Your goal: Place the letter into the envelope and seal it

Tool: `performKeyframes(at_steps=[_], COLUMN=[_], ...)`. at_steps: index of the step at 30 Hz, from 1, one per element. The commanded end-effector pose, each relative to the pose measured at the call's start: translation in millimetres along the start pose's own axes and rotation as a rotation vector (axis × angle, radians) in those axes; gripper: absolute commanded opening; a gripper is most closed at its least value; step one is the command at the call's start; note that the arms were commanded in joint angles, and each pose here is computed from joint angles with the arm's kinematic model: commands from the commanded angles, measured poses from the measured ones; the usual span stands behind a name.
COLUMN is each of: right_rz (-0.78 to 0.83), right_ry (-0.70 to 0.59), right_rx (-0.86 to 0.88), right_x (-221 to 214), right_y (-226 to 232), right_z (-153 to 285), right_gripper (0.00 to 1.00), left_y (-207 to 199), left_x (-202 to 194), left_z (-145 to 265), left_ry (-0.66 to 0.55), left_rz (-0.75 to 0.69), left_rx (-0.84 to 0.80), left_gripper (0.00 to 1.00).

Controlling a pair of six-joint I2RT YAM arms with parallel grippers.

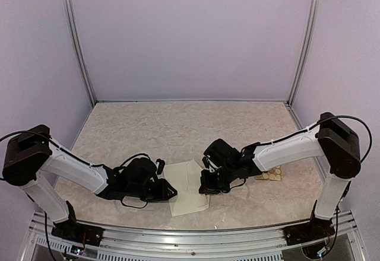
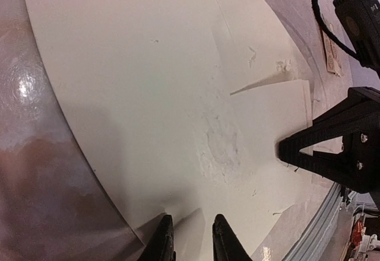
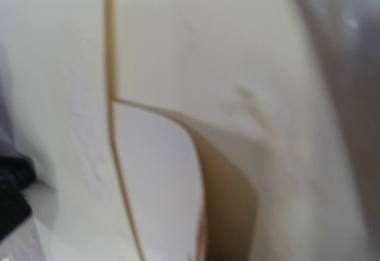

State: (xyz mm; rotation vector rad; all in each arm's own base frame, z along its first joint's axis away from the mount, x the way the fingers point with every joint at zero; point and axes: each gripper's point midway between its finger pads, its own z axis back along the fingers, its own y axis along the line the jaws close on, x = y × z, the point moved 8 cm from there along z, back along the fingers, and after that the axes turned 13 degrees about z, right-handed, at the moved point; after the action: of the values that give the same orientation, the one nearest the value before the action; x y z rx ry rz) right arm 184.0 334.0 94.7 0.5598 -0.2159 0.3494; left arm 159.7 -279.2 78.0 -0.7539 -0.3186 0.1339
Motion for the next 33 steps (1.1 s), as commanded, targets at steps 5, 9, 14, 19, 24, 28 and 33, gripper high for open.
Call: performKeyframes(at_steps=[5,9,14,19,24,28,33], right_rz=[0.041,0.047,0.042,0.017,0.044,0.081,0.051], right_ry=[0.055,0.051,0.038,-0.012,-0.086,-0.157,-0.097], right_rx=[0.057,0.101,0.174,0.155,0.144,0.144,-0.006], right_x=[-1,0,0,0,2,8,8], right_y=[10,14,19,16,16,22,11], right_z=[-18,-20,-22,-11,8,30,32], right_gripper=[0.00,0.00,0.00,0.00,0.00,0.00,0.00], left_y=[10,8,8,8,-2,-3,9], left_x=[-12,-13,-14,-12,2,11,16], left_z=[-5,-6,-8,-4,24,43,54], left_ry=[0.055,0.061,0.066,0.040,-0.078,-0.124,-0.126], left_rz=[-0.008,-0.009,-0.009,-0.017,-0.028,-0.012,0.046], left_rx=[0.027,0.020,0.014,0.025,0.015,0.011,0.016], left_gripper=[0.21,0.21,0.21,0.24,0.38,0.48,0.56])
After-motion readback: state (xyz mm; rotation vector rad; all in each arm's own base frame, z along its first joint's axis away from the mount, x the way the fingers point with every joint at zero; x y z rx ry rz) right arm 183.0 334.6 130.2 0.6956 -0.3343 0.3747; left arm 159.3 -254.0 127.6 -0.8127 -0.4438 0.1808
